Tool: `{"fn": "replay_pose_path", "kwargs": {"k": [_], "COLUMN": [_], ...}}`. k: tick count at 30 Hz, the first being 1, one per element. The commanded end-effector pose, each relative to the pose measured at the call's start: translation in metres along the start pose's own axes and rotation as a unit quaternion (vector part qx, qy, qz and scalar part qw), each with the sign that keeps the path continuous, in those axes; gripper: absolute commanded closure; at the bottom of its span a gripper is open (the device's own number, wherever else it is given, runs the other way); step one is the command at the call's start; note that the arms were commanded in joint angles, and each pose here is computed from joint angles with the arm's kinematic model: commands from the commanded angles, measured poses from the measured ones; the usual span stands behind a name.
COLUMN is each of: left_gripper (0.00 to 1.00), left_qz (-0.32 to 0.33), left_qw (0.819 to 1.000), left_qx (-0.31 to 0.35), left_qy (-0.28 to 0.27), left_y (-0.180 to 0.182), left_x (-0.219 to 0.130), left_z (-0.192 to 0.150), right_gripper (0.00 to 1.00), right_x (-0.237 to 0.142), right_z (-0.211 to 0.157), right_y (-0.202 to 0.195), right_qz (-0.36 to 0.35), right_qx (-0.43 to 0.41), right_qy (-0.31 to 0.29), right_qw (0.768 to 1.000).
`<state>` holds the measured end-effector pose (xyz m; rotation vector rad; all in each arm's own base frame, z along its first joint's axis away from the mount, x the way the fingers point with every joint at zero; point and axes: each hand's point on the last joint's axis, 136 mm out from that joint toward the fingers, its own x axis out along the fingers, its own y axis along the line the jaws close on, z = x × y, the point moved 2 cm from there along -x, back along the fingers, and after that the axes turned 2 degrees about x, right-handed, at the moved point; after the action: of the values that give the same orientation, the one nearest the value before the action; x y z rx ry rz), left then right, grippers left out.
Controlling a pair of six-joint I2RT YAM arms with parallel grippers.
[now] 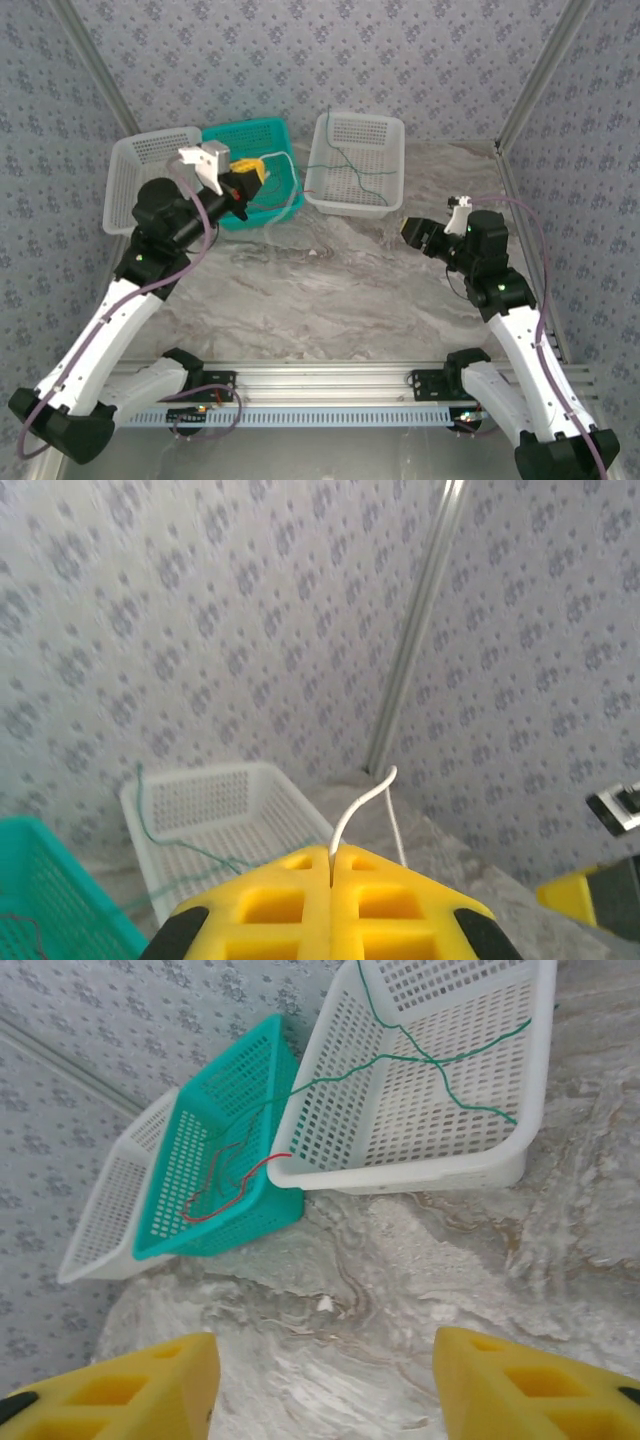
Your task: Untangle the cables
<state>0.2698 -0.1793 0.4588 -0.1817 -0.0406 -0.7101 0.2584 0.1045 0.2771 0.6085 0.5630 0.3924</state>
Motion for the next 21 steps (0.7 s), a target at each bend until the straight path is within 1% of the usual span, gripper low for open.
{"fn": "replay_pose_path", "kwargs": {"k": [1, 3, 4, 6, 9, 12, 15, 17, 21], "left_gripper": [1.00, 1.00, 1.00, 1.00, 1.00, 1.00, 1.00, 1.00, 1.00], "left_qz": [0.065, 0.098, 0.112, 0.148, 0.206, 0.262, 0.308, 0.330, 0.354], "left_qw": [0.997, 0.993, 0.991, 0.985, 0.973, 0.958, 0.945, 0.939, 0.932], "left_qx": [0.047, 0.068, 0.075, 0.087, 0.105, 0.117, 0.113, 0.097, 0.057], "left_qy": [-0.008, -0.014, -0.016, -0.021, -0.016, -0.002, 0.018, 0.033, 0.048], "left_y": [0.018, 0.031, 0.037, 0.053, 0.080, 0.111, 0.148, 0.169, 0.212], "left_x": [0.002, 0.005, 0.005, 0.005, 0.003, 0.000, -0.007, -0.012, -0.022], "left_z": [0.027, 0.040, 0.046, 0.059, 0.069, 0.074, 0.074, 0.071, 0.060], "right_gripper": [0.27, 0.19, 0.16, 0.08, 0.01, 0.00, 0.00, 0.00, 0.00], "right_x": [-0.005, -0.005, -0.005, -0.005, -0.004, -0.003, -0.002, -0.001, 0.003], "right_z": [0.008, 0.006, 0.006, 0.005, 0.004, 0.005, 0.007, 0.007, 0.009], "right_y": [0.012, 0.011, 0.010, 0.008, 0.005, 0.004, 0.005, 0.005, 0.004], "right_qz": [0.017, 0.015, 0.015, 0.010, 0.002, -0.001, -0.002, -0.004, -0.007], "right_qx": [-0.008, -0.008, -0.008, -0.007, -0.007, -0.006, -0.007, -0.006, -0.002], "right_qy": [-0.011, -0.008, -0.007, -0.006, -0.007, -0.006, -0.003, -0.001, 0.000], "right_qw": [1.000, 1.000, 1.000, 1.000, 1.000, 1.000, 1.000, 1.000, 1.000]}}
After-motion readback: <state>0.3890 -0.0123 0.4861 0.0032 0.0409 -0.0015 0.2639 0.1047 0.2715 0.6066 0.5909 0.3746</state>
